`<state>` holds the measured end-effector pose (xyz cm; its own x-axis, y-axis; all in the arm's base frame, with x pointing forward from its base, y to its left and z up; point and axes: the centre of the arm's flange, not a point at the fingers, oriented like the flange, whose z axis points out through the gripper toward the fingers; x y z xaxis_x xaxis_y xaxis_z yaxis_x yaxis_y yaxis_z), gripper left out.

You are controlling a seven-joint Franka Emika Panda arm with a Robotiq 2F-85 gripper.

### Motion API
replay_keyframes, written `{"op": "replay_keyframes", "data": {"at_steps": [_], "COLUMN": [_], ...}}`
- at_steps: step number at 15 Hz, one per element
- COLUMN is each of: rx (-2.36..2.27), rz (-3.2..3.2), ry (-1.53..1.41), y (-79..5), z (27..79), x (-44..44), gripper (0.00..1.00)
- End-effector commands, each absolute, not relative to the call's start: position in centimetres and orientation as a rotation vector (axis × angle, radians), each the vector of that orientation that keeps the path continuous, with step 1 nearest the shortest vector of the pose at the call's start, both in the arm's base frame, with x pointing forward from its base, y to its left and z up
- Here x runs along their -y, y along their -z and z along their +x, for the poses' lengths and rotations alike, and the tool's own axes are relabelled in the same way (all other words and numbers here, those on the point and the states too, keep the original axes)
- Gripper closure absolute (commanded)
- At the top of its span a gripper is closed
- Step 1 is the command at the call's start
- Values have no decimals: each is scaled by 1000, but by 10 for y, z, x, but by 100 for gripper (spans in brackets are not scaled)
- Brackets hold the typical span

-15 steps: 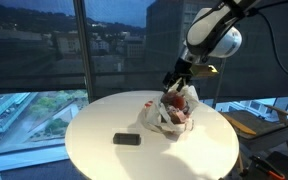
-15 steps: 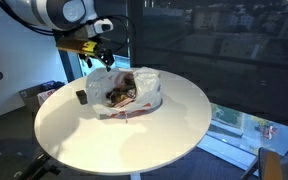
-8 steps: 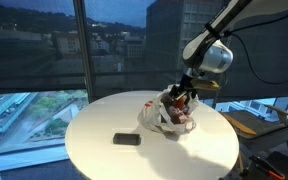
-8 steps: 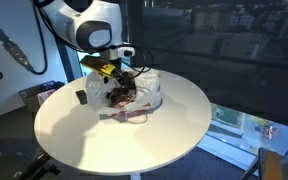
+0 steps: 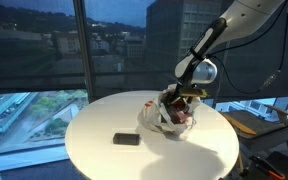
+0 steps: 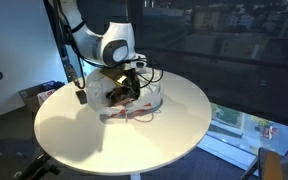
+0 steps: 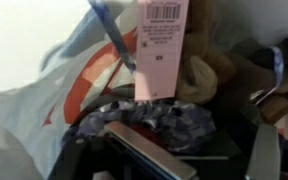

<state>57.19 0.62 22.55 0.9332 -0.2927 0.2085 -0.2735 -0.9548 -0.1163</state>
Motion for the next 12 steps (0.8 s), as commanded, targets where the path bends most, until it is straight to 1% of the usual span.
{"op": "replay_keyframes", "data": {"at_steps": [1, 5, 10, 11, 12], "rx": [-640, -779, -842, -839, -839], "rz": [-3046, -3084, -3168, -3177, -3181], "ry": [468, 569, 624, 622, 624], "y": [-235, -237, -217, -212, -208], "z": [580, 587, 615, 619, 621], "x": [-7, -3, 0, -1, -3], "gripper": [0, 0, 0, 25, 27]}}
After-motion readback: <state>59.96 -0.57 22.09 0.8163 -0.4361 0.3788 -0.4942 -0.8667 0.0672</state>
